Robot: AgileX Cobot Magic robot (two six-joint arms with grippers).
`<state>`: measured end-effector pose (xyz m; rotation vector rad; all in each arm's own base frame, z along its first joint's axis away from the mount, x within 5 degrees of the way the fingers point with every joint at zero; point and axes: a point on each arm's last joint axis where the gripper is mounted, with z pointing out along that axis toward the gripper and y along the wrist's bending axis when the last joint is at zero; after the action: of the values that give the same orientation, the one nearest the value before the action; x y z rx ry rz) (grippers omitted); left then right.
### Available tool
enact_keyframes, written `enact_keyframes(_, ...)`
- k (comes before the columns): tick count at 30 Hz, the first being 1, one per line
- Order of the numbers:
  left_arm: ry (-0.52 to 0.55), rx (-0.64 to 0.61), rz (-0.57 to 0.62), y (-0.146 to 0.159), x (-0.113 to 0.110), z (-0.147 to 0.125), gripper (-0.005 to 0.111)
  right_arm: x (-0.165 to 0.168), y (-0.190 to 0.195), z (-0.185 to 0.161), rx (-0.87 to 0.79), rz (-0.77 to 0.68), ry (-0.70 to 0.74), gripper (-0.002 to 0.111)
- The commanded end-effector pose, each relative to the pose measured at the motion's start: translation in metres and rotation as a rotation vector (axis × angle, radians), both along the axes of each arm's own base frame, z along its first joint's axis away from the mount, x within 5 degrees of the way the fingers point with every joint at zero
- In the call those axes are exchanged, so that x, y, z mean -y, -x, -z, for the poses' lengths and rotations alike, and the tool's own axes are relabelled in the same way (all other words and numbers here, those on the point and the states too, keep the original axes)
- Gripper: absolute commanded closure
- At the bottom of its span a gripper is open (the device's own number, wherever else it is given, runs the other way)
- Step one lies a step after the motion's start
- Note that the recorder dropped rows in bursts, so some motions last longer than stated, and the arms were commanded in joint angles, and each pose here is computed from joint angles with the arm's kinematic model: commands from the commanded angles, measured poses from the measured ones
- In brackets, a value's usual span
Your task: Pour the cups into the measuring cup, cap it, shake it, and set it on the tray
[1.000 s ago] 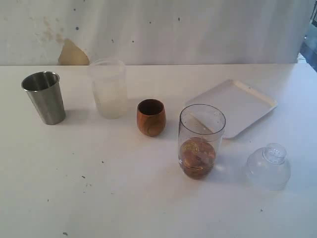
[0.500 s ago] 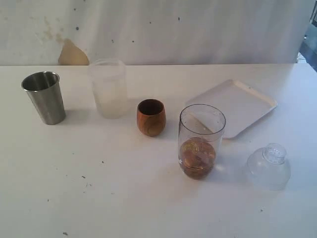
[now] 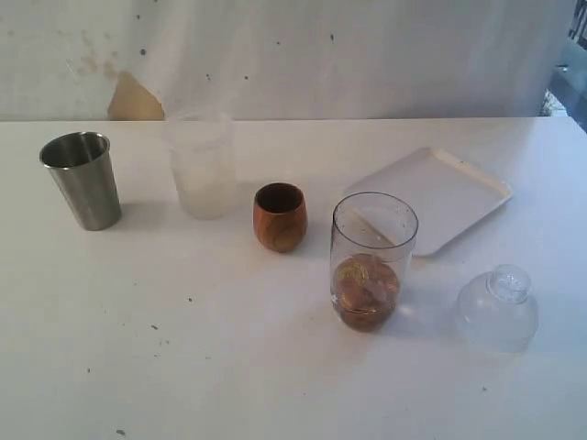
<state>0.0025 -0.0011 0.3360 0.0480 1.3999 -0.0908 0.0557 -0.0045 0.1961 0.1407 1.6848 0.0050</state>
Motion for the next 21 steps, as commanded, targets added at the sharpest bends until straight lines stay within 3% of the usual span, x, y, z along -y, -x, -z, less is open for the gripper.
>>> enact_keyframes(1, 0.013, 0.04, 0.0, -0.025, 0.002, 0.035, 0.002, 0.0, 0.0, 0.002, -0.001, -0.001, -0.003, 0.108)
enact_keyframes(4, 0.038, -0.066, 0.008, -0.037, 0.003, 0.067, 0.002, 0.0, 0.0, 0.002, -0.001, -0.001, -0.003, 0.108)
enact_keyframes(8, 0.097, -0.048, 0.016, -0.046, 0.004, 0.091, 0.002, 0.0, 0.0, 0.002, -0.001, -0.001, -0.003, 0.108)
enact_keyframes(11, 0.073, -0.032, 0.002, -0.053, 0.003, 0.116, 0.002, 0.0, 0.0, 0.002, -0.001, -0.001, -0.003, 0.108)
enact_keyframes(12, 0.075, -0.003, 0.0, -0.053, 0.003, 0.115, 0.002, 0.0, 0.0, 0.002, -0.001, -0.001, -0.003, 0.108)
enact_keyframes(15, 0.061, -0.099, 0.004, -0.054, 0.004, 0.124, 0.006, 0.0, 0.0, 0.002, -0.001, -0.001, -0.003, 0.108)
enact_keyframes(17, 0.06, -0.108, 0.004, -0.054, 0.004, 0.124, 0.028, 0.0, 0.0, 0.002, -0.001, -0.001, -0.003, 0.108)
enact_keyframes(19, 0.056, -0.151, 0.007, -0.054, 0.004, 0.128, 0.072, 0.0, 0.0, 0.002, -0.001, -0.001, -0.003, 0.108)
enact_keyframes(21, 0.056, -0.152, 0.007, -0.054, 0.004, 0.129, 0.096, 0.0, 0.0, 0.002, -0.001, -0.001, -0.003, 0.108)
